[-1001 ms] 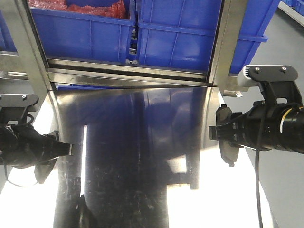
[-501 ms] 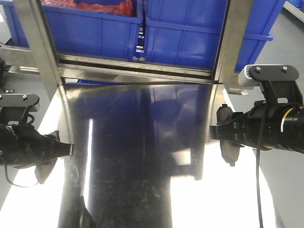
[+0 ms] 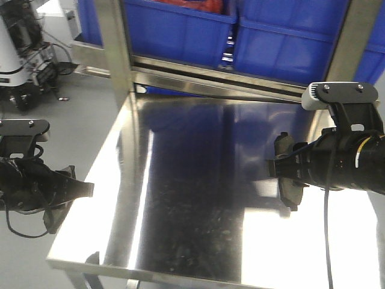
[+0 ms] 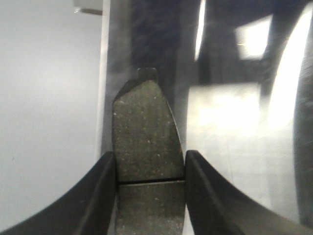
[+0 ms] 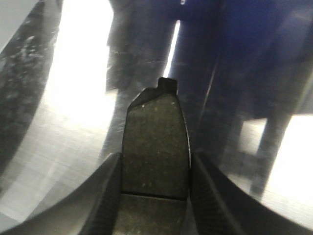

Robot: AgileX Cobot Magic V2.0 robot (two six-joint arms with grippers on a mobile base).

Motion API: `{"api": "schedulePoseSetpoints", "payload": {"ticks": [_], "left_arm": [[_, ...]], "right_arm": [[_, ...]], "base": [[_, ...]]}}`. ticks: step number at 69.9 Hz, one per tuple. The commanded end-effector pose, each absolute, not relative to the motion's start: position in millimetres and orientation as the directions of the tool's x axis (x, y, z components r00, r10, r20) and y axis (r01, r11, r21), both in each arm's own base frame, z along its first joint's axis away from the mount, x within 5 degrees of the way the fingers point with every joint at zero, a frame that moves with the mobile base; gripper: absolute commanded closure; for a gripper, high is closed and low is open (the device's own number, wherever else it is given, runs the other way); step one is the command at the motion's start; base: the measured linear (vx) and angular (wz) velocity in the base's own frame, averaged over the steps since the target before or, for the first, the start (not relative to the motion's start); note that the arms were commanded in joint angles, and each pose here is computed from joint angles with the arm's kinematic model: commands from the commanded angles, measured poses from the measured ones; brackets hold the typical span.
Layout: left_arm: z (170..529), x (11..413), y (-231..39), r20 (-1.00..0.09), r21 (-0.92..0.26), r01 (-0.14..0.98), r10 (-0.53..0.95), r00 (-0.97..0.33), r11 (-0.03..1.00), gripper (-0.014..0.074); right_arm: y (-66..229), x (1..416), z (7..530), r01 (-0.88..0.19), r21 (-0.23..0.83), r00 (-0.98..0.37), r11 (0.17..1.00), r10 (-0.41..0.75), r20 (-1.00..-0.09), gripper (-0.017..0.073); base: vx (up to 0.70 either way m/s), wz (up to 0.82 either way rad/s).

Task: Move and align brake pads A on conveyor
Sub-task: 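Turn the base away from the table toward the yellow floor line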

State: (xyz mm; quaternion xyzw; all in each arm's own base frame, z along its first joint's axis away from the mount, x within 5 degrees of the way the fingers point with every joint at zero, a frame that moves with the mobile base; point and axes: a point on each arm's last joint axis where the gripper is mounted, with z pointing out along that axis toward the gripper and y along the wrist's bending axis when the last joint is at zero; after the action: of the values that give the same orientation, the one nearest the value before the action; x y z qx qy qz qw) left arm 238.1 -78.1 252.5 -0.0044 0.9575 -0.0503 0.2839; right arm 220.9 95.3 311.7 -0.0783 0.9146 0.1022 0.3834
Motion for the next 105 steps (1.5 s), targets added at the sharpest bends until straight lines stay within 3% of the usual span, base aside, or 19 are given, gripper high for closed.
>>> {"api": "schedulePoseSetpoints", "payload": {"ticks": [1, 105], "left_arm": [[270.2, 240.1, -80.8, -0.624, -0.128, 0.048, -0.043, -0.781, 0.991, 0.0536], [270.0, 239.9, -80.7, -0.621, -0.128, 0.047, -0.043, -0.783, 0.991, 0.0536]], "right_arm": [[95.9, 222.5, 332.7, -0.246, 0.144, -0.603, 0.959, -0.035, -0.797, 0.0468], [95.9, 222.5, 332.7, -0.246, 0.144, -0.603, 0.959, -0.035, -0.797, 0.0465]], "base": [[-0.08, 0.36], [-0.04, 0.59]]}}
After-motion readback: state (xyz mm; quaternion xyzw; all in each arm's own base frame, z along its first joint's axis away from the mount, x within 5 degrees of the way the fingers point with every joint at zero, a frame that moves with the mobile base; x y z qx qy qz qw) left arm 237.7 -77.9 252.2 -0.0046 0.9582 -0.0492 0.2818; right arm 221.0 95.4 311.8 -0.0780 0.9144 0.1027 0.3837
